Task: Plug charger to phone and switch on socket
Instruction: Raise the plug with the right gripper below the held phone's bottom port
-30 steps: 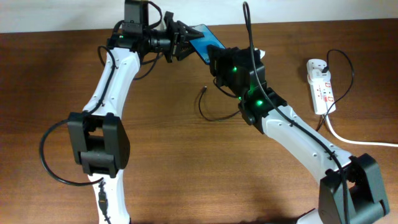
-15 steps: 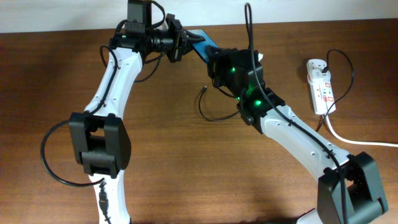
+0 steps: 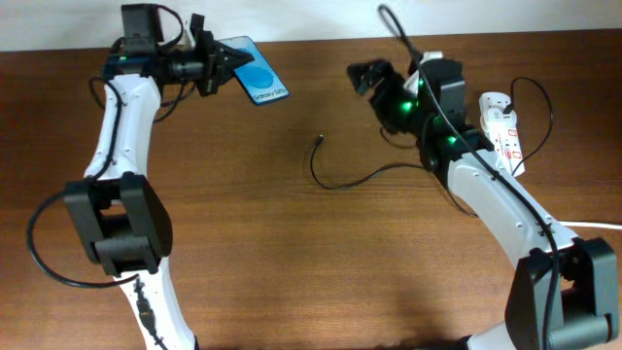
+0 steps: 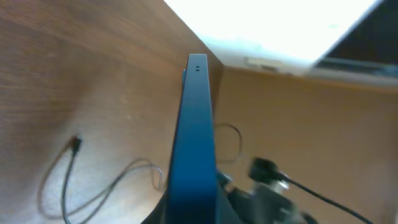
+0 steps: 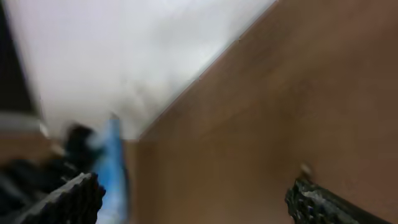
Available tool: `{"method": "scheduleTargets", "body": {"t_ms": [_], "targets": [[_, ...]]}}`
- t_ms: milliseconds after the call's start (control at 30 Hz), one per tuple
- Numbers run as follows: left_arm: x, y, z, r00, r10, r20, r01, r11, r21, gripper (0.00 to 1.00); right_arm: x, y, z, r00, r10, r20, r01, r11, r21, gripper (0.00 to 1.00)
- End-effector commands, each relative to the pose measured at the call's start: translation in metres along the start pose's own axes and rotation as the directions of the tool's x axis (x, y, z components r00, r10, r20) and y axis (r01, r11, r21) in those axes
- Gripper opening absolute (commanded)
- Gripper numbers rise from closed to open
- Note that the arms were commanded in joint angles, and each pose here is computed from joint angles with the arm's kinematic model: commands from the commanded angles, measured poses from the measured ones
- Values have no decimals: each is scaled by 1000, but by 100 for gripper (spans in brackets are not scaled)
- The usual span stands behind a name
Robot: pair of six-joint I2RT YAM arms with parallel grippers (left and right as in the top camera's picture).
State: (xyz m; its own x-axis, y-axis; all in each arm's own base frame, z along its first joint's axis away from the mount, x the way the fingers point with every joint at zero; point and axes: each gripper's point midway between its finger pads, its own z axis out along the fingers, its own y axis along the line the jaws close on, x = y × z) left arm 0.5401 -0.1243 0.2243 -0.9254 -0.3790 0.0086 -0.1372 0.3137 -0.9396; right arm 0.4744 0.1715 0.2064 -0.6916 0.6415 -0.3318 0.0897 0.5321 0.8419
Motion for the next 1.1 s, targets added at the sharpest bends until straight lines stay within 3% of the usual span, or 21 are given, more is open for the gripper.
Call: {"method": "scheduleTargets", "body": {"t_ms": [0, 133, 267, 367, 467, 500, 600, 700, 833, 1067], "targets": [[26, -29, -3, 988, 69, -136, -48, 988, 149, 0, 17, -10, -4, 981, -170, -97, 173, 984, 28, 98], [27, -32, -12, 986, 66, -156, -36, 982, 186, 0, 27, -26, -3, 948, -214, -235, 253, 956, 147, 98], [11, -15, -42, 993, -28, -113, 47, 985, 167, 0, 57, -51, 33, 923, -167, -347, 243, 951, 189, 99], [7, -10, -49, 994, -37, -99, 53, 985, 164, 0, 78, -63, 54, 906, -170, -388, 260, 946, 192, 98], [21, -1, -49, 975, -171, -142, 189, 974, 126, 0, 74, -71, 64, 919, -162, -360, 249, 945, 212, 99], [22, 0, -49, 974, -175, -145, 193, 973, 124, 0, 75, -76, 66, 924, -129, -360, 222, 948, 230, 96], [26, -6, -48, 988, -39, -151, 64, 984, 167, 0, 90, -102, 82, 929, -23, -370, 140, 945, 294, 66], [41, -9, -32, 982, -10, -190, 41, 986, 164, 0, 108, -106, 99, 924, -13, -382, 132, 948, 289, 49], [54, -11, -11, 975, 3, -221, 26, 991, 130, 0, 123, -123, 115, 923, 49, -381, 81, 945, 317, 40], [59, -12, -3, 973, 8, -233, 20, 993, 117, 0, 143, -140, 137, 919, 90, -384, 43, 945, 325, 35]]}}
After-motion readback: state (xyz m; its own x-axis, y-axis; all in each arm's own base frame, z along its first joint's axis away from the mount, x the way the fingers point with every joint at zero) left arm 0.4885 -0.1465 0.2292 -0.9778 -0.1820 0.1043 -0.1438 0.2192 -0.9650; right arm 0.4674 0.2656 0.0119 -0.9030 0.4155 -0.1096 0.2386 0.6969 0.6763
